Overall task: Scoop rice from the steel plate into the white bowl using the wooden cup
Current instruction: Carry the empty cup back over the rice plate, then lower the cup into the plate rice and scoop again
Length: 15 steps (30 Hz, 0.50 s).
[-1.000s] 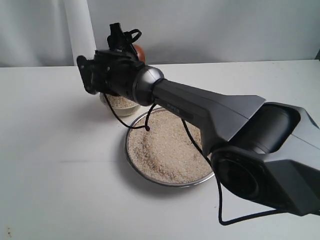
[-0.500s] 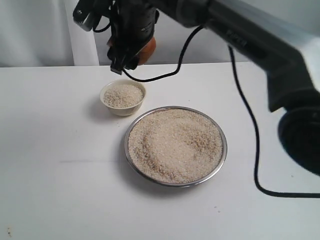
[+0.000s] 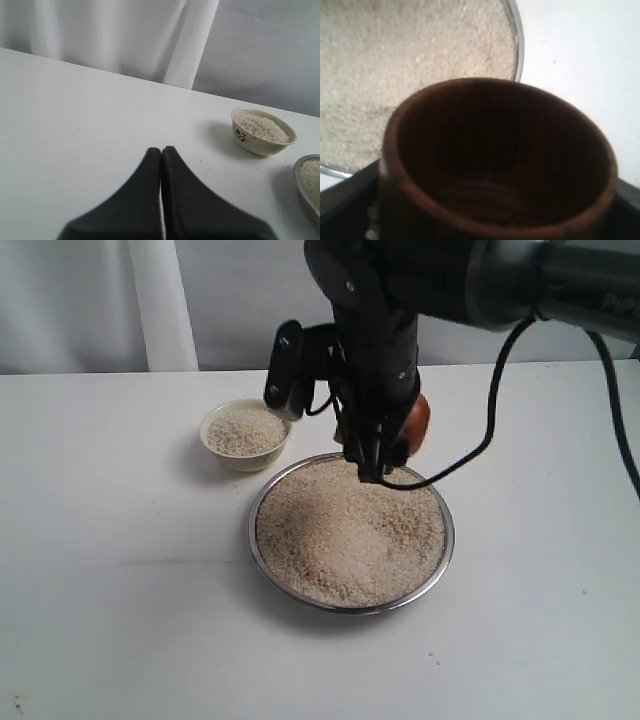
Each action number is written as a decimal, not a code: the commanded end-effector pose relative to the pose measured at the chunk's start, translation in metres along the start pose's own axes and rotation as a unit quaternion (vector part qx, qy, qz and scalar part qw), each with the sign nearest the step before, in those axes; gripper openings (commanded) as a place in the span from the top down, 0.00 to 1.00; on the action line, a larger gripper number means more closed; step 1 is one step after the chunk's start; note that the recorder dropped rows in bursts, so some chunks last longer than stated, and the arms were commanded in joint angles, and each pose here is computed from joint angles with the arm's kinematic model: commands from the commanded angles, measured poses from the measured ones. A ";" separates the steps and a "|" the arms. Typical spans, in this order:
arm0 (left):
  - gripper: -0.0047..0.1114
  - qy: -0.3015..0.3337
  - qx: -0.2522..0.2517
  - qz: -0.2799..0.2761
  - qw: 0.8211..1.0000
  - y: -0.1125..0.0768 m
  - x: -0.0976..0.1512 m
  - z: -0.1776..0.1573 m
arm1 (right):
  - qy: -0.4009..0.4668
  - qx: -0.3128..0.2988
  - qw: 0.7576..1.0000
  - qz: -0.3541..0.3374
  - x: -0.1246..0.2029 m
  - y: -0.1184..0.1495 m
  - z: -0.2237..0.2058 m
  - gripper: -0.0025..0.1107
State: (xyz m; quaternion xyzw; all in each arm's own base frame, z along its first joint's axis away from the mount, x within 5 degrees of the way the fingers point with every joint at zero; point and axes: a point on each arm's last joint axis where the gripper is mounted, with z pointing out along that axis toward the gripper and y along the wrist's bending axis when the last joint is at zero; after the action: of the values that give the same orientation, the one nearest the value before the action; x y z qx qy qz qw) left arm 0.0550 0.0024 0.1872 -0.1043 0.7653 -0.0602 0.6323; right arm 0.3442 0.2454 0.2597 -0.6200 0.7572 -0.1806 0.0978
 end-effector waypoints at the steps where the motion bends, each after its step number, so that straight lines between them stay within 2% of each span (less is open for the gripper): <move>1: 0.96 -0.007 0.004 -0.002 1.000 -0.001 -0.002 0.000 | 0.063 0.017 0.997 -0.041 0.013 0.004 0.024 0.98; 9: 0.96 -0.007 0.004 -0.002 1.000 -0.001 -0.002 0.000 | 0.136 0.040 0.983 -0.113 0.010 0.005 0.063 0.98; 15: 0.96 -0.007 0.004 -0.002 1.000 -0.001 -0.002 0.000 | 0.171 0.023 0.970 -0.172 0.004 0.013 0.097 0.98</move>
State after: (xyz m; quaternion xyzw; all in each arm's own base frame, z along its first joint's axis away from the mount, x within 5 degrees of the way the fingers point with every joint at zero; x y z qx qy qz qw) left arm 0.0550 0.0024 0.1874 -0.1042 0.7647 -0.0603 0.6330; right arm 0.3635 0.2307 0.1748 -0.6861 0.6613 -0.3012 -0.0363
